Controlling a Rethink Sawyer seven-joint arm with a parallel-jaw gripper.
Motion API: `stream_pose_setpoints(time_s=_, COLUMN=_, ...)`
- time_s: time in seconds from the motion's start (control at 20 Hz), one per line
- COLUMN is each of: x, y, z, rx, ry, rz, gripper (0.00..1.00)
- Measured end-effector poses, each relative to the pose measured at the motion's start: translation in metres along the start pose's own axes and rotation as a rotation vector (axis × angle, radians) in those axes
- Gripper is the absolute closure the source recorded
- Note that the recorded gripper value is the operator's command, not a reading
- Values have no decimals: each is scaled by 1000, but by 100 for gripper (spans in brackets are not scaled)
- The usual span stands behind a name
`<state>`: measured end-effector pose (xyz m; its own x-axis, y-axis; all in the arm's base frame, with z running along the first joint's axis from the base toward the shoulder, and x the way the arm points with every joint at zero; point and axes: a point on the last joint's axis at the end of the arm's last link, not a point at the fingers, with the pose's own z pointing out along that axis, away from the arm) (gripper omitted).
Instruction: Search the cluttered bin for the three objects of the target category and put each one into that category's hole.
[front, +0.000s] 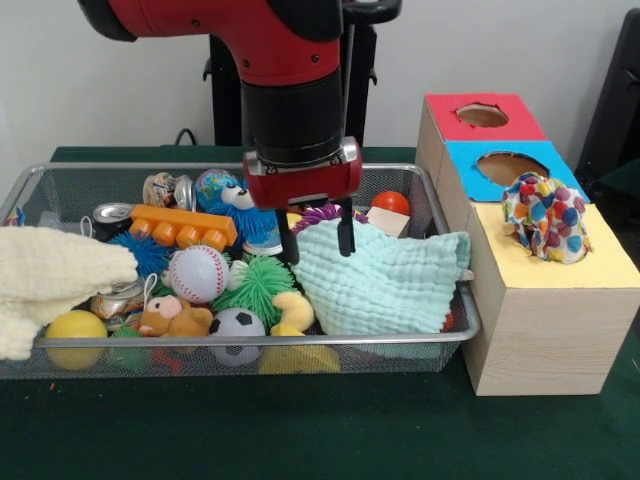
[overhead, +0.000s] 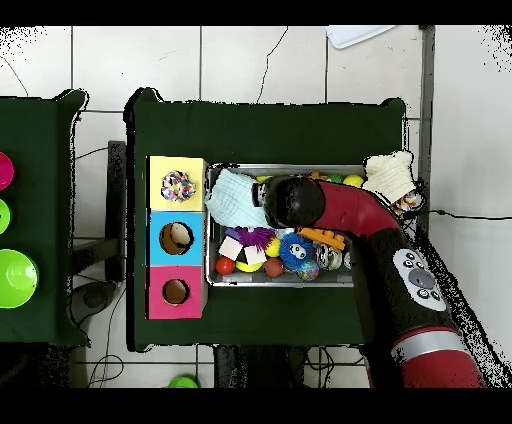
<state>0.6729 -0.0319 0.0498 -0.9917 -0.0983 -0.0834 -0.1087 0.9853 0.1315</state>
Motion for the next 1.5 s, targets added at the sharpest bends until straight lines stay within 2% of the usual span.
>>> stream_pose_setpoints(time_s=0.35, x=4, y=32, z=32, rx=29, ry=19, rz=-54, gripper=0)
stream_pose_setpoints(time_s=0.5, x=7, y=49, z=53, rx=47, ry=23, rz=-84, gripper=0)
stream_pose_setpoints(time_s=0.6, x=8, y=54, z=62, rx=54, ry=24, rz=-94, gripper=0)
stream_pose_setpoints(time_s=0.75, x=8, y=49, z=72, rx=101, ry=14, rz=-106, gripper=0)
stream_pose_setpoints(time_s=0.8, x=5, y=43, z=71, rx=128, ry=2, rz=-109, gripper=100)
stream_pose_setpoints(time_s=1.25, x=-5, y=36, z=67, rx=160, ry=-25, rz=-115, gripper=100)
stream_pose_setpoints(time_s=1.5, x=-11, y=31, z=57, rx=168, ry=-42, rz=-112, gripper=100)
